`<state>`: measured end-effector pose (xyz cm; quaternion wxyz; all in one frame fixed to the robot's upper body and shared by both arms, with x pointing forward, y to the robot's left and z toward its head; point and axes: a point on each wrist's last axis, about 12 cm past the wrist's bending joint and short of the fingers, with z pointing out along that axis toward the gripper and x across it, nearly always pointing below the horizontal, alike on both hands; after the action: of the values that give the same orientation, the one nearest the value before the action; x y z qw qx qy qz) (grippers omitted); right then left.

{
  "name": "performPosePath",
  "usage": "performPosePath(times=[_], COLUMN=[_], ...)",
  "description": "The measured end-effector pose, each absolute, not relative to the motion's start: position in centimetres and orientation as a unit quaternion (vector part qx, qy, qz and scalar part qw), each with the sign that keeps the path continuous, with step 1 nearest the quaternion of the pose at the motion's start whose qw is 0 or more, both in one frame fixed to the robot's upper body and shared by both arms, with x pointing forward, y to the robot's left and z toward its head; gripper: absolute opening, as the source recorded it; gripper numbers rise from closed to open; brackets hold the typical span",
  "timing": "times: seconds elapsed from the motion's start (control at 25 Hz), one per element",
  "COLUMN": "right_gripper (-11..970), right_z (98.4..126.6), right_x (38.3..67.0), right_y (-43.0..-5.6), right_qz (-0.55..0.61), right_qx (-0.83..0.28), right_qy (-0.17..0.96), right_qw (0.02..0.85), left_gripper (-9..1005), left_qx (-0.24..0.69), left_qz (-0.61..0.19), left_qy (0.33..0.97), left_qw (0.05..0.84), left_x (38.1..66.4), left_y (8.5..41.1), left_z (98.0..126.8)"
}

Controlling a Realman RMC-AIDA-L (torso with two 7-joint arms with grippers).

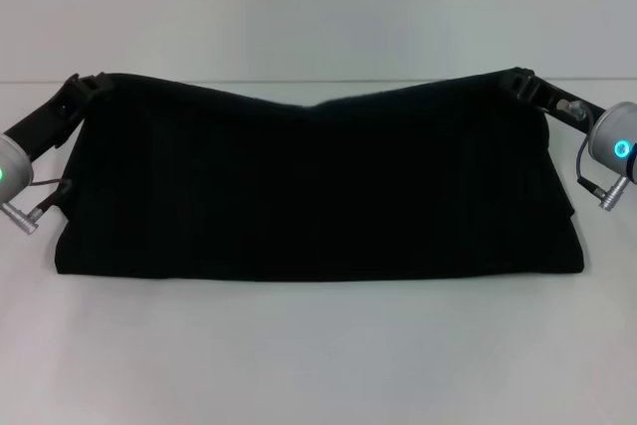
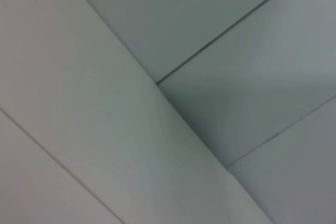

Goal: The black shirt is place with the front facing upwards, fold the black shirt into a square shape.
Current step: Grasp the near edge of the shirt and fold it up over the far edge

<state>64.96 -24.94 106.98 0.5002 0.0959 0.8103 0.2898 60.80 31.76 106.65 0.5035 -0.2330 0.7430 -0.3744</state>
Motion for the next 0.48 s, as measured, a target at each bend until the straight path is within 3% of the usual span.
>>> performPosePath(times=[0.48], right_gripper=[83], right_z=[106.96], right_x=[65.07], right_y=[-25.13], right_qz=[0.283], right_qx=[0.107], right_qy=[0.807], right_qw=[0.507], left_gripper=[166], left_qx=[-0.240], left_qz=[-0.367], left_qy=[0.743], left_qw=[0.506], left_x=[61.03], left_y=[31.37], left_z=[106.51])
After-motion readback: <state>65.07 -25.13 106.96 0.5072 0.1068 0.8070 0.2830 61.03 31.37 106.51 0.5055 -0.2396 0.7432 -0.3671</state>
